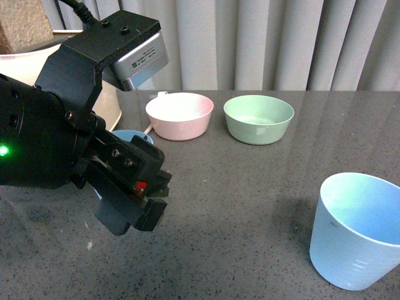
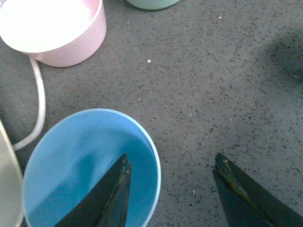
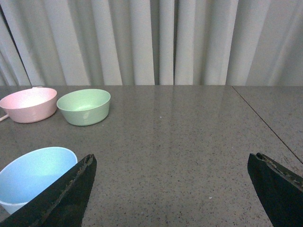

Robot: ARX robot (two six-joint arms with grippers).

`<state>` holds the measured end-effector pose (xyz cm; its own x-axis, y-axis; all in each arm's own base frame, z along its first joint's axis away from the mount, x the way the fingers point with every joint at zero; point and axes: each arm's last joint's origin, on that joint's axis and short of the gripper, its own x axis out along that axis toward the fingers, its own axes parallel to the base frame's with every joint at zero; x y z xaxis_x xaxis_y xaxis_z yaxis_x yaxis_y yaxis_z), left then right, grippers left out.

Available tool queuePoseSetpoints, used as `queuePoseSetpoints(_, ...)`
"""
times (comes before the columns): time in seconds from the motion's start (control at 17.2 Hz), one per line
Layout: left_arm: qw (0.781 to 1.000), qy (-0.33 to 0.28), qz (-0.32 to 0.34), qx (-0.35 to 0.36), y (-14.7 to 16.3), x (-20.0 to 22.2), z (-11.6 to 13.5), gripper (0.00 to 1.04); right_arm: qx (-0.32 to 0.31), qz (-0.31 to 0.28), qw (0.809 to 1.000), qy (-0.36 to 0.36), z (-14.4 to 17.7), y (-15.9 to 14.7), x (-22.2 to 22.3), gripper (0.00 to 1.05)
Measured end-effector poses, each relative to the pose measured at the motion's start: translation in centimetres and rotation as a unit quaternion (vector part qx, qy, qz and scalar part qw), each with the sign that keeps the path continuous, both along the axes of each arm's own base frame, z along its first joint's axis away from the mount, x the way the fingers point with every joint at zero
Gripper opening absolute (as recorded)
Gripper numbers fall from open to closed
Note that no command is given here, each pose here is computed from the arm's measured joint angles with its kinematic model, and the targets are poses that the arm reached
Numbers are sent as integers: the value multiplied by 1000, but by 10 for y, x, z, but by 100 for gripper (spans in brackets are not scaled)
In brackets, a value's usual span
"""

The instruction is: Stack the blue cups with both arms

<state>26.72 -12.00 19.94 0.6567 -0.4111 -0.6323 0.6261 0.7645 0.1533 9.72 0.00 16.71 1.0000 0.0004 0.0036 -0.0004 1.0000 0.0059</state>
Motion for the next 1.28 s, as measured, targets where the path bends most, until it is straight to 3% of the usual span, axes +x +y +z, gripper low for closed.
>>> queuePoseSetpoints(0.29,1000,2,-1,4,0,-1,0,4,0,0,1000,0,0,0,0,98)
queuePoseSetpoints(0.52,1000,-8,-25,6,-8,-13,13,2,0,0,1000,0,0,0,0,98)
queuePoseSetpoints(0.75,996,-44,-84,-2,-40,-25,41,2,0,0,1000,0,0,0,0,98)
queuePoseSetpoints(0.93,992,-39,-121,9,-66,-32,38,2,0,0,1000,0,0,0,0,98)
queuePoseSetpoints(1.28,989,-36,-140,21,-85,-27,29,2,0,0,1000,0,0,0,0,98)
